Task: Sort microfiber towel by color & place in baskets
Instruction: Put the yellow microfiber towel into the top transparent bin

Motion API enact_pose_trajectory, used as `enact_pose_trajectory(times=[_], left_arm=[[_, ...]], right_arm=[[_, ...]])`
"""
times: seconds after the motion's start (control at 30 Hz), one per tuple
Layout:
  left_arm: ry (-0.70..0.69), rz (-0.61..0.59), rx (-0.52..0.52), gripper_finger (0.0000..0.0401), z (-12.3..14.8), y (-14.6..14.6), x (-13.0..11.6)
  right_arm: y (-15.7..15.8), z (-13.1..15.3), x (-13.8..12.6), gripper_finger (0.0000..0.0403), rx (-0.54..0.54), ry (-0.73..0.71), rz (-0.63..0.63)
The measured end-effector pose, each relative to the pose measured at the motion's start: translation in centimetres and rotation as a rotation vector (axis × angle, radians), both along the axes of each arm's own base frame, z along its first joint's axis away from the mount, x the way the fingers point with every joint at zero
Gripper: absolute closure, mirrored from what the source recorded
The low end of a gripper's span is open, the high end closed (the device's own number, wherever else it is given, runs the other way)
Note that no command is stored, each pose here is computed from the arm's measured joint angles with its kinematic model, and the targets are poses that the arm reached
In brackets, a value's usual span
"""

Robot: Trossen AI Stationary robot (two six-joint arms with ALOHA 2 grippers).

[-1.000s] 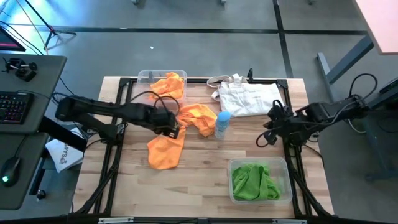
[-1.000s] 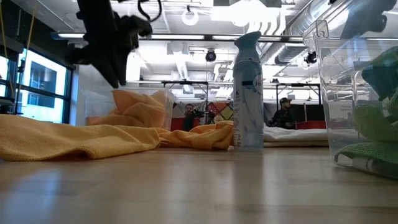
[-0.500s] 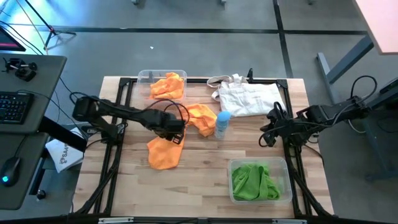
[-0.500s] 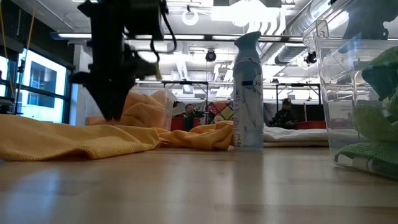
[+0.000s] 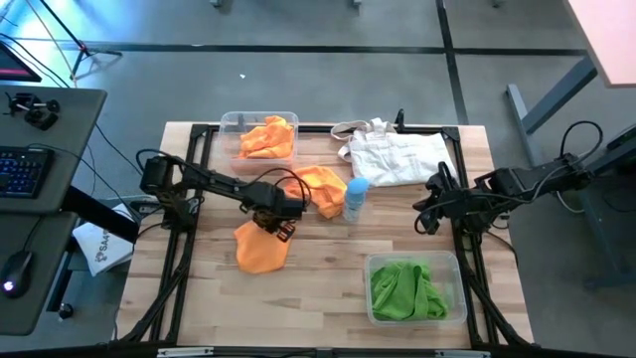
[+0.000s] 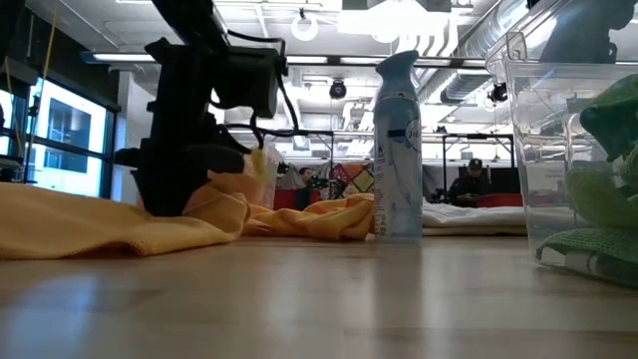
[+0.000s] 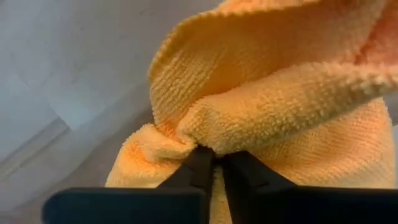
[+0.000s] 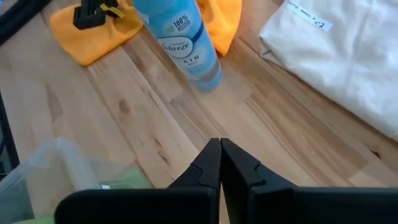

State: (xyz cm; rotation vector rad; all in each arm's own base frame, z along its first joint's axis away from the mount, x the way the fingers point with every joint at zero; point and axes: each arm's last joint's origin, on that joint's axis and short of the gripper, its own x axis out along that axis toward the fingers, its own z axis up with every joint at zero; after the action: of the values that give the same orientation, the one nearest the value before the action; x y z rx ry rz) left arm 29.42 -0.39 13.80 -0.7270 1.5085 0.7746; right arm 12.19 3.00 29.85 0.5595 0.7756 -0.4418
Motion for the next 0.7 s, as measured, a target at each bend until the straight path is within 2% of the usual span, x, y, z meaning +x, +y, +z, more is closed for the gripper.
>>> enact_pose_trajectory(times=[0.1, 0.33, 0.57, 0.7], left_arm=[[-0.043, 0.005, 0.000, 0.0393, 1.3, -0.1, 0.1], [-0.264, -0.004, 0.107, 0.0400, 8.5, -0.3, -1.1], [-0.553, 0.052, 0.303, 0.0401, 15.7, 0.0, -4.6], [-0.676, 0.115, 0.416, 0.0401, 19.0, 1.3, -6.5]], right_arm=[[0.0, 0.1, 0.1, 0.0403, 0.004, -0.012, 0.000], [0.0, 0.1, 0.2, 0.0403, -0.018, -0.025, -0.010], [-0.5, -0.2, -0.4, 0.0403, -0.137, 0.028, -0.063], [-0.7, -0.5, -0.8, 0.0403, -0.138, 0.090, -0.047]])
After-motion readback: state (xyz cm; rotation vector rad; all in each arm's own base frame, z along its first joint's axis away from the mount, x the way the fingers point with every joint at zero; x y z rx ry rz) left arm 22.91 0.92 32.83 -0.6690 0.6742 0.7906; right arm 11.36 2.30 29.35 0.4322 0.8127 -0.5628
